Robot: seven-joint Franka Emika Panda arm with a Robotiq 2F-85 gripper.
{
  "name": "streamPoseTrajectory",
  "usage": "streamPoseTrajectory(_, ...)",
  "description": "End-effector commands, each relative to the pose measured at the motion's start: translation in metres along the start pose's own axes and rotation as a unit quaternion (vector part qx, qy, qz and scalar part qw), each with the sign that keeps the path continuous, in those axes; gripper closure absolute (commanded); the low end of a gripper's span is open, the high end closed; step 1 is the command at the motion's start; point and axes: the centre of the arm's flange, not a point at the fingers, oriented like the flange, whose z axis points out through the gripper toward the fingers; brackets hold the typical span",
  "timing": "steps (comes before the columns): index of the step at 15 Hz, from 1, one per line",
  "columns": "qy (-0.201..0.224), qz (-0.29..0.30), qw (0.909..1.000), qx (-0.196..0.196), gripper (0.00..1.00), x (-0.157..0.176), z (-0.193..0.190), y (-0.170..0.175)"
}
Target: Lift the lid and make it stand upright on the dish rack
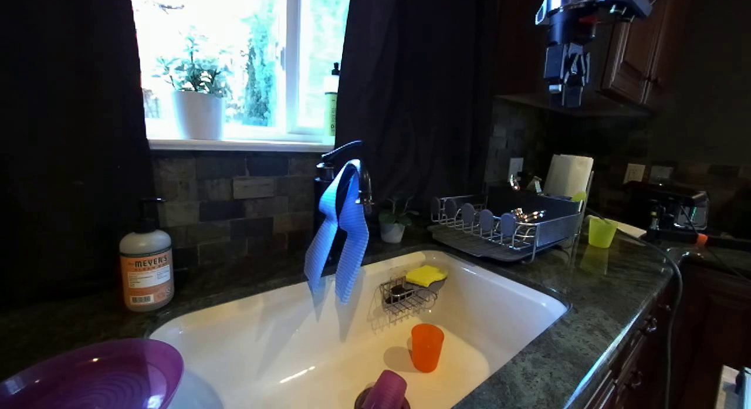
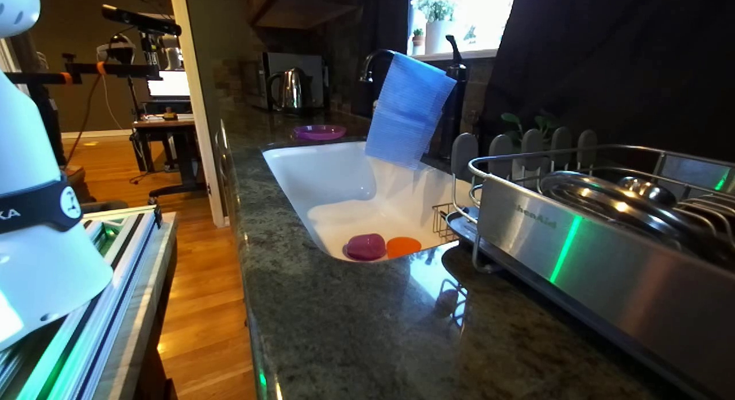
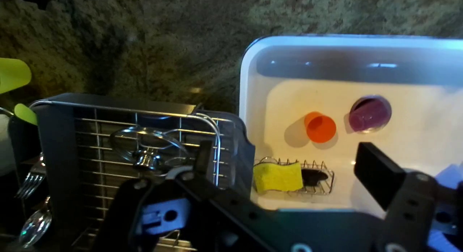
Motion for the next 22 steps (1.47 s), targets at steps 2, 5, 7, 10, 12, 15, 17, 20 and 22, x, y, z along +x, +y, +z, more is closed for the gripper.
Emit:
streamPoseTrajectory(2, 0.06, 0.107, 0.9919, 0.03, 0.0, 0.009, 0.012, 0.044)
streamPoseTrajectory(5, 0.07, 0.184, 0.9788, 0.058, 0.0, 0.016, 0.031, 0.072)
streamPoseTrajectory(7, 0.067, 0.232, 0.9672, 0.08, 0.0, 0.014, 0.044, 0.09)
streamPoseTrajectory(10, 0.057, 0.301, 0.9455, 0.112, 0.0, 0.01, 0.072, 0.112)
streamPoseTrajectory(12, 0.052, 0.347, 0.9278, 0.127, 0.0, -0.001, 0.092, 0.131)
streamPoseTrajectory(15, 0.031, 0.387, 0.903, 0.183, 0.0, -0.02, 0.107, 0.147)
streamPoseTrajectory(17, 0.032, 0.377, 0.9123, 0.158, 0.0, -0.014, 0.103, 0.151)
streamPoseTrajectory(20, 0.032, 0.383, 0.9075, 0.169, 0.0, -0.015, 0.105, 0.152)
streamPoseTrajectory(22, 0.035, 0.464, 0.865, 0.187, 0.0, -0.011, 0.115, 0.16)
